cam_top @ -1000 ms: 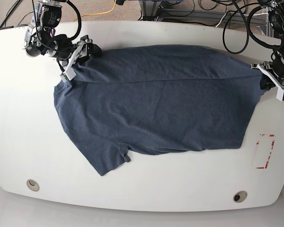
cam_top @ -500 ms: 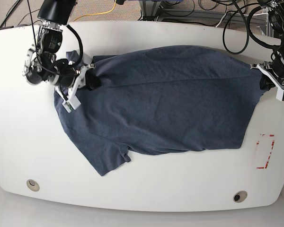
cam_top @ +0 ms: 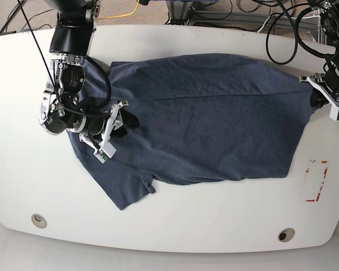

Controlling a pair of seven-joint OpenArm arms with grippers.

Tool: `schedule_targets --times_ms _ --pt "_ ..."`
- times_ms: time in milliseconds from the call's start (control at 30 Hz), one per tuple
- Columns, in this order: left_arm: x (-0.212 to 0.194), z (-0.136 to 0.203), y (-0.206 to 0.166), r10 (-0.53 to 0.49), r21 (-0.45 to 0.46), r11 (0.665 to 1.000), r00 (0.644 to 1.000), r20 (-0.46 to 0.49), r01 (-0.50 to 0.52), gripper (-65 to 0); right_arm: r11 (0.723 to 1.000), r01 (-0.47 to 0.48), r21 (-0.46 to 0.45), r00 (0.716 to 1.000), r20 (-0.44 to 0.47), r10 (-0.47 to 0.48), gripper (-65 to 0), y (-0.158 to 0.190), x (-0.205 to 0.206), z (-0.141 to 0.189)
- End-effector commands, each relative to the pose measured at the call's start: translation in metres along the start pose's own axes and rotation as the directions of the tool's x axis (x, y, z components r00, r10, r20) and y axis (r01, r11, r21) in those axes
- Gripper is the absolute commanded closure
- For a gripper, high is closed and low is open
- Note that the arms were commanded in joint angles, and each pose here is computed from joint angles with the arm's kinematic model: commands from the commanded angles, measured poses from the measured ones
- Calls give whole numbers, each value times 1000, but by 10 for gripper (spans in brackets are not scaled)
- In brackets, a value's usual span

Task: Layout the t-shirt on the table in an organized manner, then fold the t-shirt properly
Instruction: 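Pull the shirt shoulder outward with the right gripper to smooth it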

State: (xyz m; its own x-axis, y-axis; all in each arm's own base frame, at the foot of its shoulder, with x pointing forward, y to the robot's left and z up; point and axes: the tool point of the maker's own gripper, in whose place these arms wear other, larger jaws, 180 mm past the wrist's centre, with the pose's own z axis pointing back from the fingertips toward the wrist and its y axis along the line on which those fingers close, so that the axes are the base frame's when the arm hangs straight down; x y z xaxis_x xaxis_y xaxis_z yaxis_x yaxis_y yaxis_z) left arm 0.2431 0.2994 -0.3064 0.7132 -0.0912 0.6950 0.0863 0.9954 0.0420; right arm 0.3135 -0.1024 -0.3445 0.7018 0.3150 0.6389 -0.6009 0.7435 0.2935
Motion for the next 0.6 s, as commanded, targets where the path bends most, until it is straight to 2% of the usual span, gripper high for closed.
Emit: schedule_targets --times_ms 0,133,167,333,567 --pt "15 5 3 -24 7 1000 999 49 24 0 998 -32 -55 999 5 32 -425 -6 -6 21" --pt "14 4 0 -27 -2 1000 999 46 27 0 995 -42 -88 999 -23 41 -631 7 -36 38" --pt "14 3 -2 -29 -7 1000 999 45 30 0 995 -44 -87 999 -26 42 -650 11 -41 41" --pt "14 1 -7 -37 -21 999 998 42 38 0 998 -16 -65 999 -43 13 -650 32 -71 53" --pt "14 -1 -10 -38 -30 999 998 41 40 0 986 67 -156 990 -114 -85 -610 15 -119 82"
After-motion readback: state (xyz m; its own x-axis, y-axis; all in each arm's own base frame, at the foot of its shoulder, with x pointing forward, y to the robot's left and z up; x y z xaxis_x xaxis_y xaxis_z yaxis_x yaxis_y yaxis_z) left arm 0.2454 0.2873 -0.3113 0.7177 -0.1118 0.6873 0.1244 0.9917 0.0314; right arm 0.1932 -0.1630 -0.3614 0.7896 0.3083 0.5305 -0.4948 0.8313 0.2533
